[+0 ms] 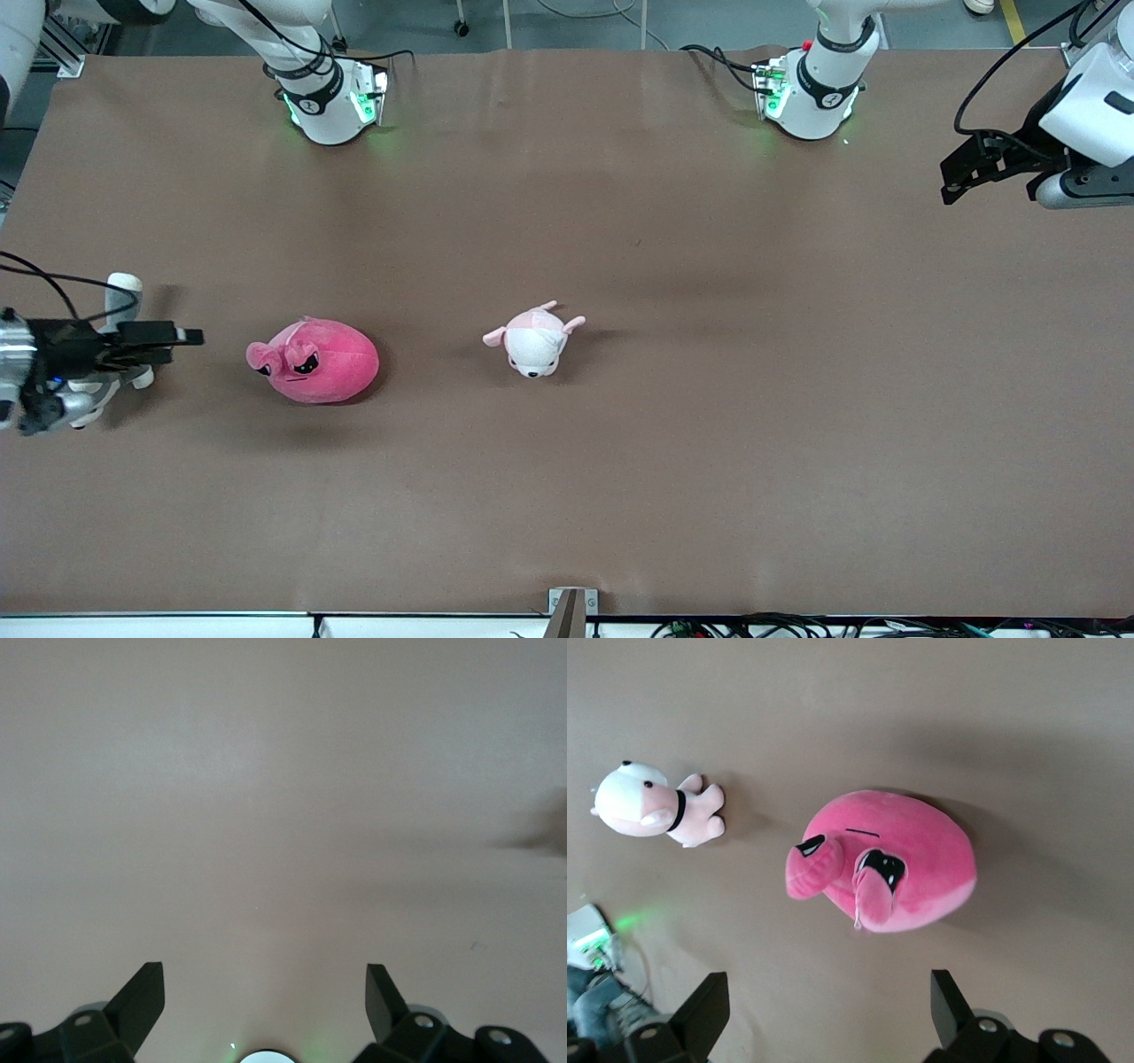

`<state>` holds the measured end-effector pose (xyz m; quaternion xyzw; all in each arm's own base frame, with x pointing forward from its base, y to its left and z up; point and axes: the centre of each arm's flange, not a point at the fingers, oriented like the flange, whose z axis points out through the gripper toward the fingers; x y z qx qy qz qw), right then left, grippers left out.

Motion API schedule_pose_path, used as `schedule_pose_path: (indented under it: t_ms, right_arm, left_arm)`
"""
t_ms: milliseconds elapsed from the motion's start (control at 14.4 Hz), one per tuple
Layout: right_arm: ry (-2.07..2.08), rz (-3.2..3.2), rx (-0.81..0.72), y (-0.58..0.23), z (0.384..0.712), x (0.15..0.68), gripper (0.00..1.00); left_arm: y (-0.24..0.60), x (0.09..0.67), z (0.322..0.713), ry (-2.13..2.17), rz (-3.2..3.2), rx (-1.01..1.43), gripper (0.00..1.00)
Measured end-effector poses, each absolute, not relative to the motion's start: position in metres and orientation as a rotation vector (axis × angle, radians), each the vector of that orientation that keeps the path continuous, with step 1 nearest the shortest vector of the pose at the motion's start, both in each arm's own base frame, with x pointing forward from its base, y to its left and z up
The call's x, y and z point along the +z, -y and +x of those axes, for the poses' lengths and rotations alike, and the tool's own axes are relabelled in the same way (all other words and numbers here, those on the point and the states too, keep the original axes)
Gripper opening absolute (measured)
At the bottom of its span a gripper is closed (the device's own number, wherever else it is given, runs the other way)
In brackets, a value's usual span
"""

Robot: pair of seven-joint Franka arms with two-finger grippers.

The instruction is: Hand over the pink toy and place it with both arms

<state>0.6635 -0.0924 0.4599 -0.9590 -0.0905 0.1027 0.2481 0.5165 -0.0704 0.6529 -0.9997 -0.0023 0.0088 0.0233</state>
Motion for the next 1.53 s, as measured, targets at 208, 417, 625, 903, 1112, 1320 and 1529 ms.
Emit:
schedule_pose_path:
  t_ms: [208,417,625,903,1112,1320,1529]
  right_arm:
    - [0.229,-2.767,0.231,0.062,0.645,0.536,1.0]
    - [0.207,-2.967,0.216,0.029,0.629,0.58,1.0]
    - [0.17,-3.058,0.151,0.024,0.621,0.605,1.0]
    - [0.119,-3.112,0.044,0.042,0.624,0.621,1.0]
    - [0.087,-3.125,-0.015,0.043,0.625,0.628,1.0]
    - [0.08,-3.129,-0.092,0.043,0.618,0.631,1.0]
    - [0.043,-3.127,-0.101,0.043,0.593,0.629,1.0]
  left_arm:
    - [0.07,0.653,0.516,0.008,-3.1,0.029,1.0]
    - [0.071,0.652,0.516,0.009,-3.111,0.034,1.0]
    - [0.069,0.651,0.517,0.008,-3.112,0.036,1.0]
    - [0.062,0.651,0.518,0.014,-3.113,0.038,1.0]
    - [0.051,0.651,0.519,0.036,-3.113,0.038,1.0]
    - [0.051,0.651,0.519,0.035,-3.114,0.038,1.0]
    - [0.055,0.653,0.518,0.025,-3.114,0.036,1.0]
